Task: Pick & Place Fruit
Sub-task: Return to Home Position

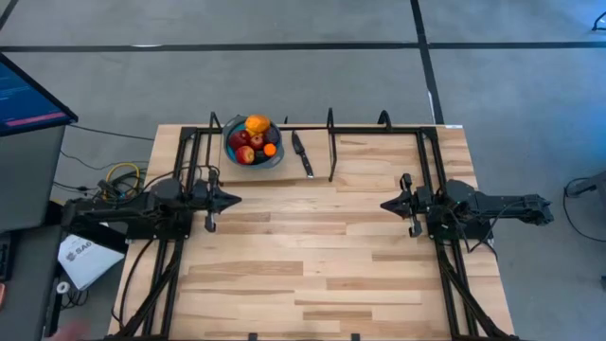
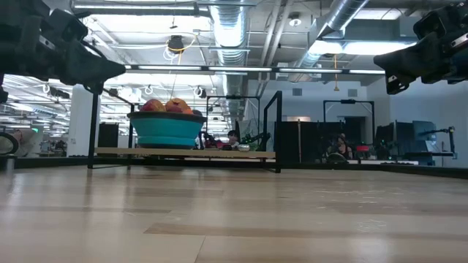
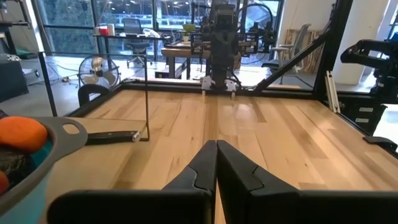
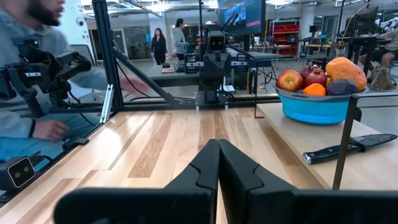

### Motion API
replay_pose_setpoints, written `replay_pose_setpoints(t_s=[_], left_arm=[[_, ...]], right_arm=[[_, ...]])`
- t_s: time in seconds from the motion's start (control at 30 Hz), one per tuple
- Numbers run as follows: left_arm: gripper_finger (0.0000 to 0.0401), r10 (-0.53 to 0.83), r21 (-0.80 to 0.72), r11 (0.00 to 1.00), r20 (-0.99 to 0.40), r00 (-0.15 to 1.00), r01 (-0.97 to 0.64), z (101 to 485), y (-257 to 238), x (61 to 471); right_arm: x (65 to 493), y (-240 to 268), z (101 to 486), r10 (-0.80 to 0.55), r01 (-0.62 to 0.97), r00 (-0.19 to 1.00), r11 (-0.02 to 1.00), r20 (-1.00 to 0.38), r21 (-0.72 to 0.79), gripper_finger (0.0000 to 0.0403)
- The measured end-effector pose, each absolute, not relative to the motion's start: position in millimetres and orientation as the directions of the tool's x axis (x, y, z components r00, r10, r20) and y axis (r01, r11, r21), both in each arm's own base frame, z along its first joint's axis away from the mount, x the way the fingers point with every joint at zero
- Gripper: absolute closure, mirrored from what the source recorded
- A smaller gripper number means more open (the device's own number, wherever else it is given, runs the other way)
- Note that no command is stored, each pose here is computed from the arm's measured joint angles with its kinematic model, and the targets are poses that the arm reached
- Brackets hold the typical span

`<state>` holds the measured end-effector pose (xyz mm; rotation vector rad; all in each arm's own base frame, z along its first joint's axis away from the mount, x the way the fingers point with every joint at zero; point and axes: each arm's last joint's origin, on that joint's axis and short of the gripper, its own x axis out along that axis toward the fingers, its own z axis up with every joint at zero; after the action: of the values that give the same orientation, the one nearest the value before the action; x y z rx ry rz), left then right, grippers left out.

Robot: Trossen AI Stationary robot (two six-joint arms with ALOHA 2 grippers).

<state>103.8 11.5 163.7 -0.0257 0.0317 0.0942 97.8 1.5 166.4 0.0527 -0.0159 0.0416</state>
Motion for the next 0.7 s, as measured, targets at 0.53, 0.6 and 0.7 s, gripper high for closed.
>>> replay_pose_setpoints(t_s=[0.53,0.6,0.7], left_arm=[[0.0399,0.094,-0.025,0.995,-0.055,0.994,-0.095,161.8,11.7,105.3],[0.0399,0.094,-0.025,0.995,-0.055,0.994,-0.095,161.8,11.7,105.3],[0.0399,0.094,-0.024,0.995,-0.054,0.994,-0.095,161.9,11.7,105.3]], right_arm=[[97.7,1.5,166.5,0.041,-0.042,0.999,0.998,0.017,0.052,0.0401],[97.7,1.5,166.4,0.041,-0.042,0.999,0.998,0.017,0.053,0.0401],[97.8,1.5,166.4,0.041,-0.042,0.999,0.998,0.017,0.052,0.0401]])
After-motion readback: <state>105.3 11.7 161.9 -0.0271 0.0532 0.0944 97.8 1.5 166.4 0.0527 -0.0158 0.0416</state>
